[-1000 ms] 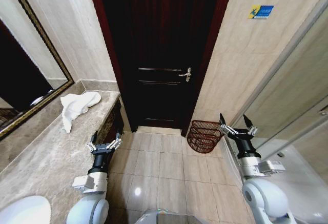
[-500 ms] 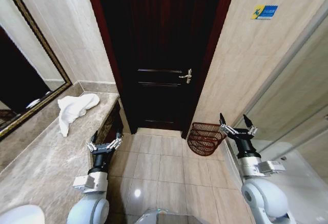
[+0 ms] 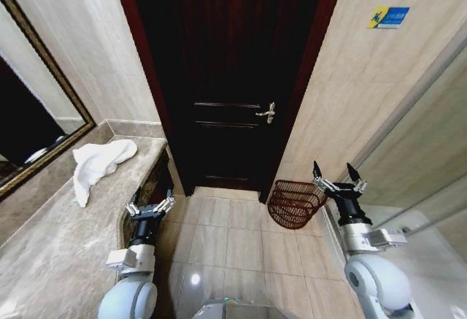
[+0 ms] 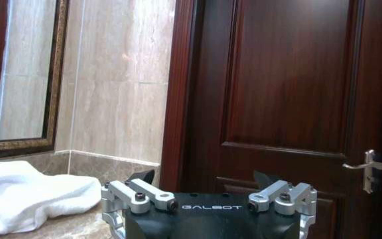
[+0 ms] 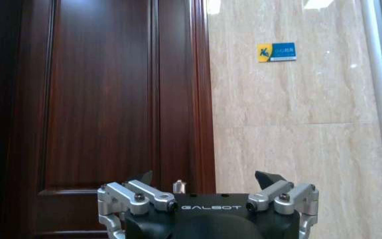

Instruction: Discard the used towel into the hamper.

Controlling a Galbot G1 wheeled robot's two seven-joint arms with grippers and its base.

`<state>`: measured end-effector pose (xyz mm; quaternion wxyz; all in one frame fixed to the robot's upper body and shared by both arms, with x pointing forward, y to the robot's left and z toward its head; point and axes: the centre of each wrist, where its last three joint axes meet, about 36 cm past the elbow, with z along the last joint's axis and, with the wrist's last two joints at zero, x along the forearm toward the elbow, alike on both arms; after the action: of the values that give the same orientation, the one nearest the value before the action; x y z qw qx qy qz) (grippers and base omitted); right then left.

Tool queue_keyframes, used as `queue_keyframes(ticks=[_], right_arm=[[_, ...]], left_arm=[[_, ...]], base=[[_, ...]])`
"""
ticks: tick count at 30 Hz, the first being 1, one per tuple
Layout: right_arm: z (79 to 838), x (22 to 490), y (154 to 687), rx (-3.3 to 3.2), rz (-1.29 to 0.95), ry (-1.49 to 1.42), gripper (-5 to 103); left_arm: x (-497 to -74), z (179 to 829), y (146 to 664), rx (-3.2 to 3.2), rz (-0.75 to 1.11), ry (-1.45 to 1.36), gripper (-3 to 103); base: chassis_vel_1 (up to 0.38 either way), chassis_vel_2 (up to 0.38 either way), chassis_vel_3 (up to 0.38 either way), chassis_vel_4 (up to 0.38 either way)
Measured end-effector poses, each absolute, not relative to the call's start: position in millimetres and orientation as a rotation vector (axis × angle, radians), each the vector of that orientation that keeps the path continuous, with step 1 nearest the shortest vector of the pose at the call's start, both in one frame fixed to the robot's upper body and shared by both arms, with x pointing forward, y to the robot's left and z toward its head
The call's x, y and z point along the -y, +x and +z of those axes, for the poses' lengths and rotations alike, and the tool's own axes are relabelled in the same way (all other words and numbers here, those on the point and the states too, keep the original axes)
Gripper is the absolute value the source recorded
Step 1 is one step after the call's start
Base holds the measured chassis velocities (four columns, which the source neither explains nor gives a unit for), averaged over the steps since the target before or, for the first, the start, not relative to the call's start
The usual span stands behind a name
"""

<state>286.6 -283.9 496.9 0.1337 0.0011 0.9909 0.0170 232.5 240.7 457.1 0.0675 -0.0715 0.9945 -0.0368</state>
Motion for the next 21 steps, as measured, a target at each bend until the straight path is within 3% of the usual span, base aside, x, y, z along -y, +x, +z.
queue_keyframes(ticks=[11, 12, 21], right_arm=[[497.6, 284.5, 287.1, -2.868, 0.053, 0.001, 100], [497.6, 284.5, 287.1, -2.868, 0.053, 0.001, 100], [496.7, 284.8, 287.5, -2.868, 0.055, 0.001, 100]], left_arm=[[-241.2, 457.5, 232.4, -2.994, -0.118, -0.224, 100], [-241.1, 457.5, 232.4, -2.993, -0.119, -0.225, 97], [-241.6, 456.7, 232.7, -2.978, -0.119, -0.229, 100]], base=[[-0.118, 0.123, 0.129, -0.119], [-0.127, 0.146, 0.142, -0.133], [-0.133, 0.138, 0.148, -0.138]])
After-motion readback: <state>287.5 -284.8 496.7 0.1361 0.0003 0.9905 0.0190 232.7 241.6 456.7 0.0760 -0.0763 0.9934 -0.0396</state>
